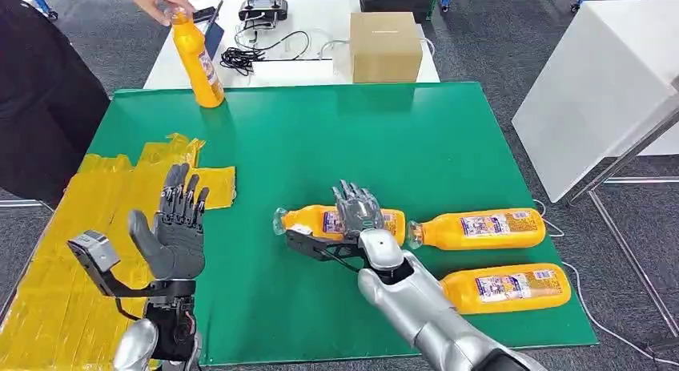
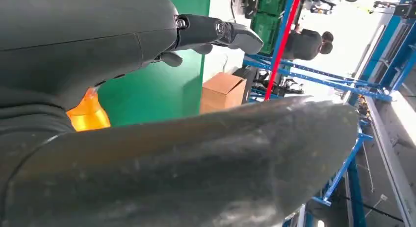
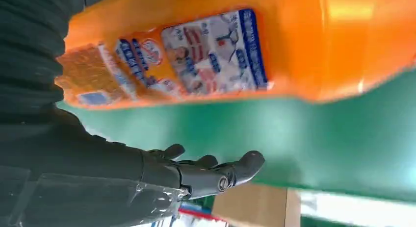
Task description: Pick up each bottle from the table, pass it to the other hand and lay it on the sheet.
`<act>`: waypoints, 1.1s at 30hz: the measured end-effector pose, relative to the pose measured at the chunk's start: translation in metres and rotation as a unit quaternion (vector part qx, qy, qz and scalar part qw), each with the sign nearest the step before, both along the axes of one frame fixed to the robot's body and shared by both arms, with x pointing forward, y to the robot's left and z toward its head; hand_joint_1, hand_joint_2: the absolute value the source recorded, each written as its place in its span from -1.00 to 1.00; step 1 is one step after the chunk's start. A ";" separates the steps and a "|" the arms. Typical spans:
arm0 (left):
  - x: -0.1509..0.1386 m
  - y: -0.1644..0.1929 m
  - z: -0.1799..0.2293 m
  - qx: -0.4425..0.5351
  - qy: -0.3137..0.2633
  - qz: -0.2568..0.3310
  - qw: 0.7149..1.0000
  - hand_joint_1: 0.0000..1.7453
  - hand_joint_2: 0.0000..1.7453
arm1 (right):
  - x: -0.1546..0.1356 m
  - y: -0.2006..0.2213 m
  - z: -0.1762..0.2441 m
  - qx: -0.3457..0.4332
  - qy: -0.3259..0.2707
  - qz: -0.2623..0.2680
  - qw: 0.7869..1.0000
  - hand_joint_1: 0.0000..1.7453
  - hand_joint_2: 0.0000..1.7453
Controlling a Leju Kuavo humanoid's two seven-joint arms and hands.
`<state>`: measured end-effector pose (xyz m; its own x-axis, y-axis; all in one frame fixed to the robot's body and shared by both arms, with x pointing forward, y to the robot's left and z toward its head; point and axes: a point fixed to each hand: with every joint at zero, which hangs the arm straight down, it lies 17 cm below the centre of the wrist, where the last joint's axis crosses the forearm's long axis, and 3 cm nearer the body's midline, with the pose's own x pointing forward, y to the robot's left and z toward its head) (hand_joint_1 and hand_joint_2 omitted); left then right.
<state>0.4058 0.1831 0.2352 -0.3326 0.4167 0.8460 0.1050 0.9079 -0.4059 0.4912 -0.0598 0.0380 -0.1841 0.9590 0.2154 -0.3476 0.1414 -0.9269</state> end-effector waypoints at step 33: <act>0.009 0.000 0.004 -0.005 0.013 0.003 1.000 -1.00 -1.00 | -0.021 -0.053 -0.062 -0.134 0.098 -0.024 0.986 1.00 1.00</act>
<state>0.4145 0.1828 0.2391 -0.3133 0.4230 0.8502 0.0900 0.9045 -0.4169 0.4705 -0.1125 -0.0239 -0.1173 0.9929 -0.0204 -0.5228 -0.0792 -0.8488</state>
